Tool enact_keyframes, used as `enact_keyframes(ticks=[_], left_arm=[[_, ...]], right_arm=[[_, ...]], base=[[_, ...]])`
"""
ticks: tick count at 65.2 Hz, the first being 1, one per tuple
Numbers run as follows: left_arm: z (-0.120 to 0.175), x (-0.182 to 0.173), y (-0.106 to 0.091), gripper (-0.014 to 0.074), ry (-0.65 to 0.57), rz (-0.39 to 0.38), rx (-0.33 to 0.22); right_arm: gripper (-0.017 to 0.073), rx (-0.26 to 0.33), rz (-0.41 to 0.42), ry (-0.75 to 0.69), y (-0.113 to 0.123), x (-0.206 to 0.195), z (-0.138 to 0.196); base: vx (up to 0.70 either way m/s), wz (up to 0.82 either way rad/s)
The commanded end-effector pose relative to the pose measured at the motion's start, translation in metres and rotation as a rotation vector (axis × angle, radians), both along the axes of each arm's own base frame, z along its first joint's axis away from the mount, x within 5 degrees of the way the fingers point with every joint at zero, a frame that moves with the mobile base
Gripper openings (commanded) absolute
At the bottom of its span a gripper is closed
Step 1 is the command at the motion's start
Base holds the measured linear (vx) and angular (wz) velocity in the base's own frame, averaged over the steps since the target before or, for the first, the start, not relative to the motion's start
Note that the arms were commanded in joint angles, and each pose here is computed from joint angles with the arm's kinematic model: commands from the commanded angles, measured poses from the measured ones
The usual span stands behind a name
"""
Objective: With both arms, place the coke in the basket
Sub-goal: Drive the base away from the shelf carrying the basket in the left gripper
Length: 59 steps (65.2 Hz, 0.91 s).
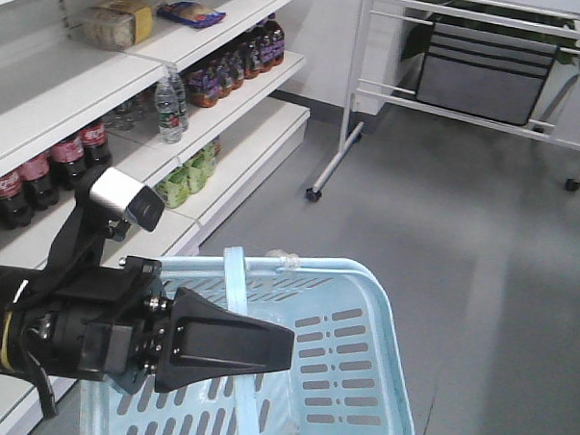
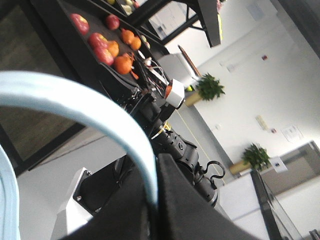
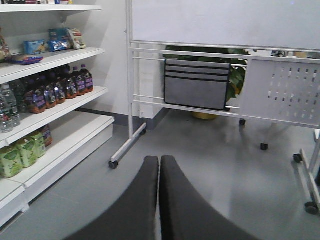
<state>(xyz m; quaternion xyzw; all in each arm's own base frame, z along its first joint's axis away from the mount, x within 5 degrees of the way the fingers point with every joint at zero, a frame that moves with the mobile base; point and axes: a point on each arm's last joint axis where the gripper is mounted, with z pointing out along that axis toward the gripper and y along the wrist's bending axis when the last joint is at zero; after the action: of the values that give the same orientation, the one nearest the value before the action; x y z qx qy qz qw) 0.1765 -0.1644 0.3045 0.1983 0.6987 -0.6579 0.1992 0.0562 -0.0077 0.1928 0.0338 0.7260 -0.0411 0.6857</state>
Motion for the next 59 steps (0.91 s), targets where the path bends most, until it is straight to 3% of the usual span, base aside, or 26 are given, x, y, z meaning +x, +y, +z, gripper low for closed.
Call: enact_keyframes(ticks=[1,59], left_arm=[[0.0287,-0.0171,0.0023,-0.0007,-0.027,-0.148,-0.185],[0.0287,-0.0171,0.0023,-0.0007,-0.027,-0.148,-0.185]], right_arm=[[-0.0005,-0.024,0.025,-0.071,0.0022,-0.0006,0.0034],[-0.0005,-0.024,0.025,-0.071,0.0022,-0.0006,0.0034]], base=[[-0.02,-0.42],[0.07,-0.42]])
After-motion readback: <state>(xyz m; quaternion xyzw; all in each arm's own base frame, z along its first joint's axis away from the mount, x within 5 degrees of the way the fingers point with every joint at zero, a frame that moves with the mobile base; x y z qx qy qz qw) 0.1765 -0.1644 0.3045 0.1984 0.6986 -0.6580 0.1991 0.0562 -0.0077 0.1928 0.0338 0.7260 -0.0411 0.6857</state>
